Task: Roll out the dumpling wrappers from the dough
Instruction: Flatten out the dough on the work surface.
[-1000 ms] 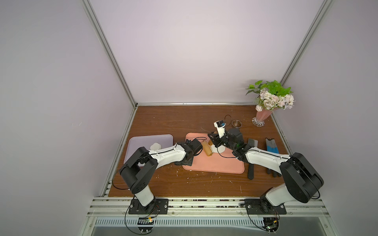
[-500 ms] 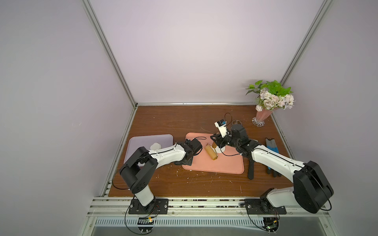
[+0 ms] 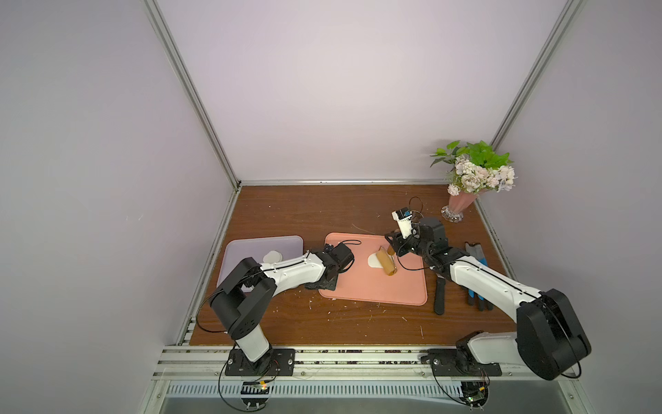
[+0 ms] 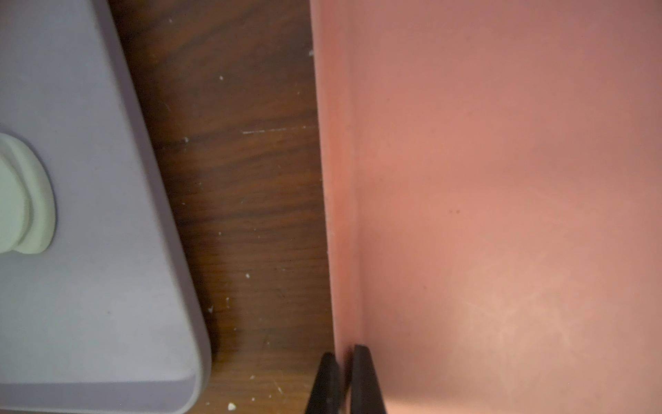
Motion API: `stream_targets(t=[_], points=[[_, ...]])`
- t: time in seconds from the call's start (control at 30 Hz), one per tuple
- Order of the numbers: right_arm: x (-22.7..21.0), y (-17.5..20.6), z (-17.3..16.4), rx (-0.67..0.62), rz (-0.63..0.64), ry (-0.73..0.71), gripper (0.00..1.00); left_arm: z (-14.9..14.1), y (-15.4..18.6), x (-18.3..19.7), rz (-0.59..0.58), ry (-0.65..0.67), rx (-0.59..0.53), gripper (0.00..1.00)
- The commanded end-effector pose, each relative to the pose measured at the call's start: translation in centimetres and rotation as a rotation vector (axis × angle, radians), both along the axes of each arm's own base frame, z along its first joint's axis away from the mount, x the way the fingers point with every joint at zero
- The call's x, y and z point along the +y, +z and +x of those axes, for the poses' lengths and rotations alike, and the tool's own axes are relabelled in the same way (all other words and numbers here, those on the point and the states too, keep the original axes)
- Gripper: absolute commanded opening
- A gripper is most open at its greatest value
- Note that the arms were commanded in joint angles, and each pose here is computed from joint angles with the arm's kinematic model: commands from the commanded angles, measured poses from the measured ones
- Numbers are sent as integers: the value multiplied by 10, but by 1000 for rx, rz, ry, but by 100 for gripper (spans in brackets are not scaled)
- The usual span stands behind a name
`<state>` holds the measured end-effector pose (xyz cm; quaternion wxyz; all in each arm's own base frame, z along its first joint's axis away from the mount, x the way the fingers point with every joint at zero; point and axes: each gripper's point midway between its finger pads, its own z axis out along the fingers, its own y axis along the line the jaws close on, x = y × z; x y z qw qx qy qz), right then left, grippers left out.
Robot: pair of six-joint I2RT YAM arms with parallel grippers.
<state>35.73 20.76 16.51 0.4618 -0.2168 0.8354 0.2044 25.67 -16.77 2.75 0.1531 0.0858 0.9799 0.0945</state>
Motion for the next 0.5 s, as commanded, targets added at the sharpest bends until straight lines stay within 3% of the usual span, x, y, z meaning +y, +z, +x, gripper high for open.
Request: stream_targets(t=[0.0, 0.47], points=[[4, -33, -15, 85, 0, 26, 0, -10, -10, 20, 86, 2, 55, 0], [9, -81, -47, 202, -67, 51, 0, -7, -11, 18, 94, -8, 57, 0]])
